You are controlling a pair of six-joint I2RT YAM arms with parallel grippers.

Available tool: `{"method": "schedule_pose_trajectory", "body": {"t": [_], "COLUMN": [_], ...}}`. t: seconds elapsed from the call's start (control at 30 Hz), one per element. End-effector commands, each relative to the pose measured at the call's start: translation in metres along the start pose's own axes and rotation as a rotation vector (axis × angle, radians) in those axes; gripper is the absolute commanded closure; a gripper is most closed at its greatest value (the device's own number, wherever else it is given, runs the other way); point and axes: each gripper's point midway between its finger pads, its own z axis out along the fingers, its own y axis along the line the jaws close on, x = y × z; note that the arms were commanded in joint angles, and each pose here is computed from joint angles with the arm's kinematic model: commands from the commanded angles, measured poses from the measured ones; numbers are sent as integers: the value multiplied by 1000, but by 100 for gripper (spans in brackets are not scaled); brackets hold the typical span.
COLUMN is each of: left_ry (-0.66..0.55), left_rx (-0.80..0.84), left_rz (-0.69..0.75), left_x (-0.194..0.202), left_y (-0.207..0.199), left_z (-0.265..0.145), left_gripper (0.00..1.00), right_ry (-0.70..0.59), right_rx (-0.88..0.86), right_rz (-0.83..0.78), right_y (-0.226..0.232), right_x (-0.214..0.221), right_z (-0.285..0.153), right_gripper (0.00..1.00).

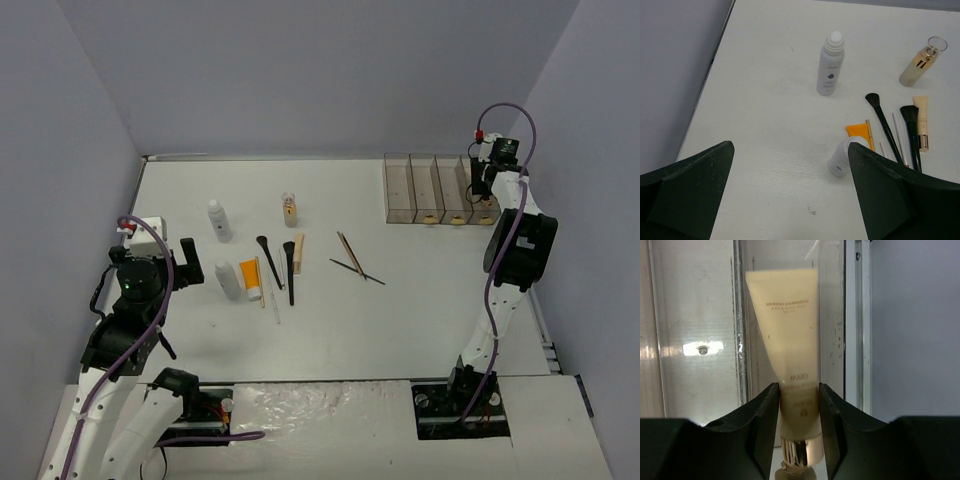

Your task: Organize the makeup

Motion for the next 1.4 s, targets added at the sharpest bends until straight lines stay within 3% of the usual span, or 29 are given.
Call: {"method": "schedule_pose_trajectory", "body": {"t": [0.0,0.1,0.27,0.4,0.5,0.77,0.93,1.1,1.37], "left_ry": [-64,-65,-80,-78,-79,-58,-51,-43,-42], "left_rx": [11,12,19,24,23,11,1,-9,-5], "left_rz": [-16,-17,-25,-25,-27,-51,-68,-79,-85], "left_x": [-23,-23,-26,-25,-25,-20,-19,-18,-18], "left_y": [-3,-3,-3,-4,-4,-2,1,4,3], "left_z": [0,0,-2,-2,-2,1,3,6,7], "left_gripper": [3,3,3,3,3,3,3,3,3], "right_ry": [-136,-153,-243,-332,-347,-334,-252,-216,-182], "right_rx": [23,38,83,19,-5,-283,-359,-402,-404], "right_rz": [1,14,135,183,211,246,178,132,106], "right_y": [-10,-12,-12,59,119,347,438,492,518], "right_x": [-45,-53,-90,-125,-122,-50,15,51,74], "right_z": [-19,-26,-69,-125,-164,-239,-236,-235,-217], "right_gripper": [52,43,40,38,37,37,38,41,45]}}
